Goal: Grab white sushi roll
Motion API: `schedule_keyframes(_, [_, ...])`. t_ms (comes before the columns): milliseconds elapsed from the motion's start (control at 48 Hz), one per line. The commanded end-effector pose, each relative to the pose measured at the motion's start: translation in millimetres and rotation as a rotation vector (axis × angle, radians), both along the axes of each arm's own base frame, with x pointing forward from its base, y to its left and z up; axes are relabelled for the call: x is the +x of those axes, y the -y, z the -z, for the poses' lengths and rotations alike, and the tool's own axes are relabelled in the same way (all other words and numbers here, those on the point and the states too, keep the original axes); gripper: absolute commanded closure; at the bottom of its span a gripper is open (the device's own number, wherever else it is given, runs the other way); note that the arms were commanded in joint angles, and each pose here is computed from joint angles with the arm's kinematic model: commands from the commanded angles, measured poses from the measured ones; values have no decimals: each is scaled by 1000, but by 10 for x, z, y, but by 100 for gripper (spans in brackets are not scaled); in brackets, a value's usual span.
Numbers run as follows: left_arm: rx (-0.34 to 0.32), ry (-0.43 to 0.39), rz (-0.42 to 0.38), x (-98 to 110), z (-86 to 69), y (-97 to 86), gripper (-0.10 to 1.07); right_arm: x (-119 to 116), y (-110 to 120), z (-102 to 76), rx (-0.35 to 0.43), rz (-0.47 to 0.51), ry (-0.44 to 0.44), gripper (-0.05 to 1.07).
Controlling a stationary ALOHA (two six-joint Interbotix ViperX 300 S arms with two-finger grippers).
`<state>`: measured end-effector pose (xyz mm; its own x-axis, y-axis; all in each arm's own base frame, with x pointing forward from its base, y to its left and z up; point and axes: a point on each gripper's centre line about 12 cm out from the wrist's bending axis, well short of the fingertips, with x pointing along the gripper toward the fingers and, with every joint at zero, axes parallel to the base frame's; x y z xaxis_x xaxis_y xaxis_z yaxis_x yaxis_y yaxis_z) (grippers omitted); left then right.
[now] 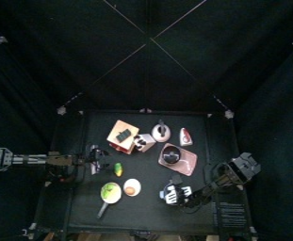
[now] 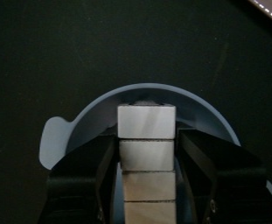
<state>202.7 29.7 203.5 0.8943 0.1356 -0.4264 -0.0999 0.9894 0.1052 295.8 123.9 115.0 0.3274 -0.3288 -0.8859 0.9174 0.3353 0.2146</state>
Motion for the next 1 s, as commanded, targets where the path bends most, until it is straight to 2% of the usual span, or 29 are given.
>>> schedule_keyframes(0, [1, 15, 0, 26, -52, -5, 11, 60, -16, -227, 23, 3, 60, 44])
schedule_keyframes(250, [1, 15, 0, 26, -52, -5, 11, 82, 5, -371, -8, -6, 94, 44])
schedule_keyframes(667, [2, 16, 0, 25, -55, -5, 11, 87, 1, -370, -6, -5, 95, 44])
schedule_keyframes(979, [2, 16, 0, 28, -58, -5, 11, 122, -23, -433, 2, -9, 115, 44])
